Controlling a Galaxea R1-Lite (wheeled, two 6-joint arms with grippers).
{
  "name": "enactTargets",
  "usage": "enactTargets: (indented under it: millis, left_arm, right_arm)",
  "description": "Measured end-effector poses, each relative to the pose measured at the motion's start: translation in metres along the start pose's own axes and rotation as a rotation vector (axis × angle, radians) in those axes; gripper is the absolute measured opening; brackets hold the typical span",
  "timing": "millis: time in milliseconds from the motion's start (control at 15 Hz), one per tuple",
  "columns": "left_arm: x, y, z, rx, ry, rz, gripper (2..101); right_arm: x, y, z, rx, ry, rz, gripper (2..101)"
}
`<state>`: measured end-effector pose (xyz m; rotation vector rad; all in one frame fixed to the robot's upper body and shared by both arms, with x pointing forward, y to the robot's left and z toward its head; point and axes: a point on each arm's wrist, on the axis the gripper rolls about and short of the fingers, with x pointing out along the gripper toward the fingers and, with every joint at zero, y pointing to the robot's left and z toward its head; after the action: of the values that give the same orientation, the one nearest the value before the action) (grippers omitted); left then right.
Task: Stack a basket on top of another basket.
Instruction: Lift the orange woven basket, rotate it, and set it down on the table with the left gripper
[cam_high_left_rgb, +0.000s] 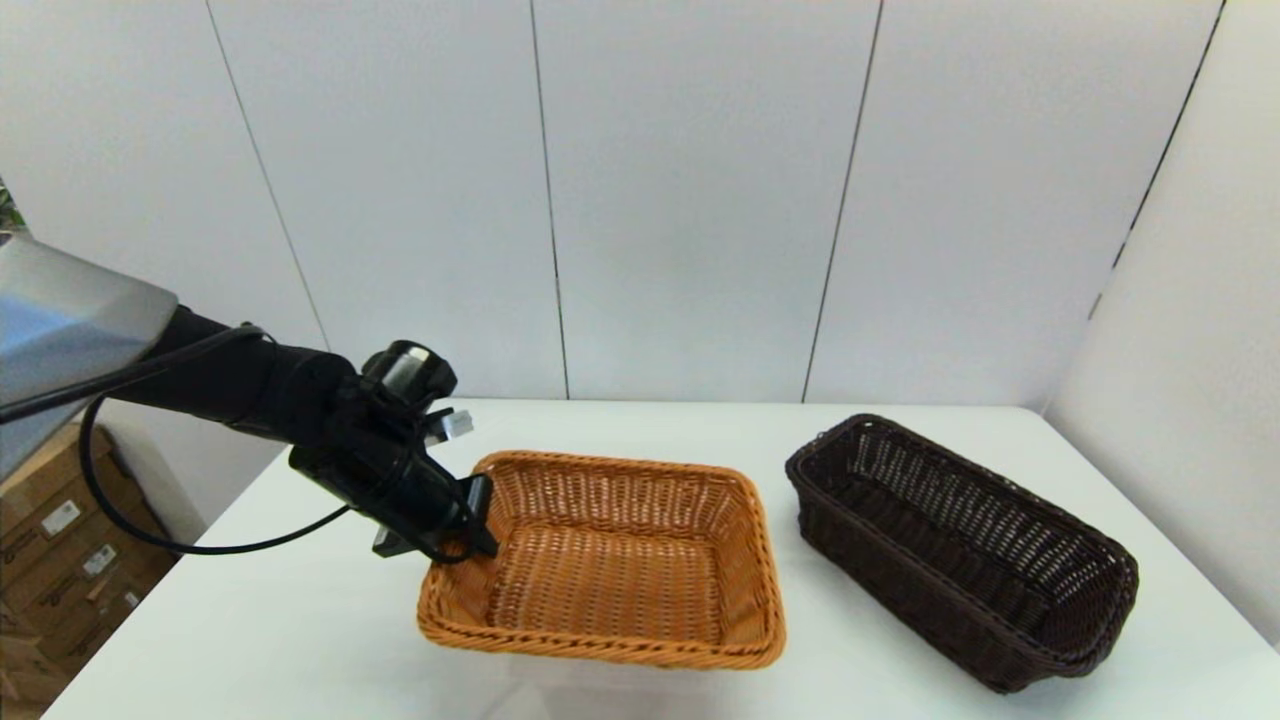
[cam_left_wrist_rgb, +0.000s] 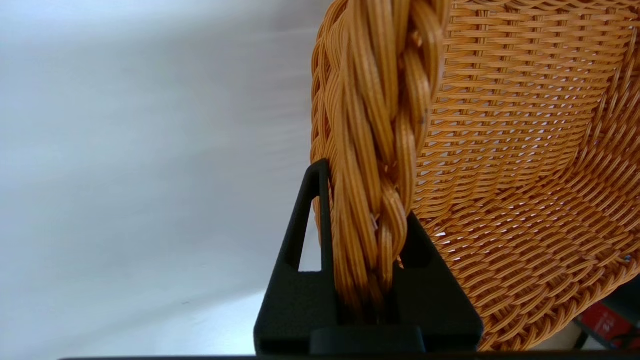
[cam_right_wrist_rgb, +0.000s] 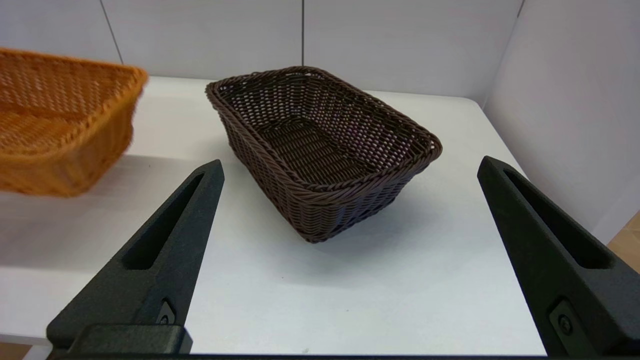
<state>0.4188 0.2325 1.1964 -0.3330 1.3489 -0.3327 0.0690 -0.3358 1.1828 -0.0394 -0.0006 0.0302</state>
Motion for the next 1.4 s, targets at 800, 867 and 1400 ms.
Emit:
enactTargets:
  millis: [800, 867, 1400]
  left_arm:
    - [0.034, -0.019, 0.001, 0.009, 0.068, 0.001, 15.3]
    - [0.036, -0.021, 0.002, 0.006, 0.070, -0.001, 15.3]
    - [0.049, -0.030, 0.004, 0.001, 0.086, -0.002, 15.3]
  right_arm:
    - [0.000, 0.000, 0.000, 0.000, 0.000, 0.000, 100.5]
    - [0.000, 0.000, 0.000, 0.000, 0.000, 0.000, 100.5]
    - [0.000, 0.000, 0.000, 0.000, 0.000, 0.000, 100.5]
